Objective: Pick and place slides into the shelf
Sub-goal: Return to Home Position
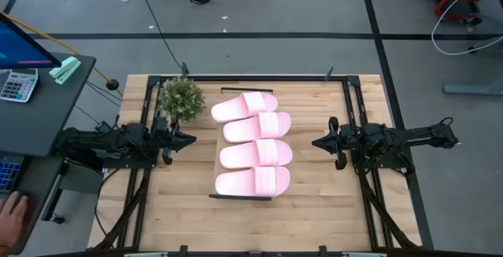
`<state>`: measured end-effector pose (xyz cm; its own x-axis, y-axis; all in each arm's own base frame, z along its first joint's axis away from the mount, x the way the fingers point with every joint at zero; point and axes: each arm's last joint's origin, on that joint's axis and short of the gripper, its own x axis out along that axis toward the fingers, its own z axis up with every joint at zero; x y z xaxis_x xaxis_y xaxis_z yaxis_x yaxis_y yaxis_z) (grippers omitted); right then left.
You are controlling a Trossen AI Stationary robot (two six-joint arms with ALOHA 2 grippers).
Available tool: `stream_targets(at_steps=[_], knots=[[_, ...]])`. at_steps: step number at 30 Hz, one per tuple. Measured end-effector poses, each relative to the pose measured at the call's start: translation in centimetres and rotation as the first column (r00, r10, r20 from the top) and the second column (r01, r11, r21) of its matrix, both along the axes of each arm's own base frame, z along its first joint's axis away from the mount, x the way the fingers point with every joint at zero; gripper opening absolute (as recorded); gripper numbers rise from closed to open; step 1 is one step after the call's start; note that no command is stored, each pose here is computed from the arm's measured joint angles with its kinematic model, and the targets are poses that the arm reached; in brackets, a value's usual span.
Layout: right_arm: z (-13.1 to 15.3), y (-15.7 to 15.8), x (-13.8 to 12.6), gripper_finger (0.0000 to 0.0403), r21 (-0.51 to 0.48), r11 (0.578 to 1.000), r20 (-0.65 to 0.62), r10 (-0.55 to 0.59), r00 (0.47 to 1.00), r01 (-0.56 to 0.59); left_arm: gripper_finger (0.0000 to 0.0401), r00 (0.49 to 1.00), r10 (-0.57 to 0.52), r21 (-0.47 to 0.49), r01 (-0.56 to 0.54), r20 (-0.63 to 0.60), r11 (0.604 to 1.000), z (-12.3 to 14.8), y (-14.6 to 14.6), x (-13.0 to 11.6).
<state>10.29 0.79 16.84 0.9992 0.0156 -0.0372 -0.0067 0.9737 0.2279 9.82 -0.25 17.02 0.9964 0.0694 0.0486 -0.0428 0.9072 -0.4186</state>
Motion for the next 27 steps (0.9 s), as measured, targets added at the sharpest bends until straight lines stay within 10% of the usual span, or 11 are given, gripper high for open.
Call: stream_targets(at_steps=[27], knots=[[0.00, 0.00, 0.00, 0.0016, 0.000, 1.000, 0.000, 0.000, 1.000, 0.000, 0.0028, 1.000, 0.000, 0.000, 0.000, 0.000, 1.000, 0.00, 0.00, 0.00]])
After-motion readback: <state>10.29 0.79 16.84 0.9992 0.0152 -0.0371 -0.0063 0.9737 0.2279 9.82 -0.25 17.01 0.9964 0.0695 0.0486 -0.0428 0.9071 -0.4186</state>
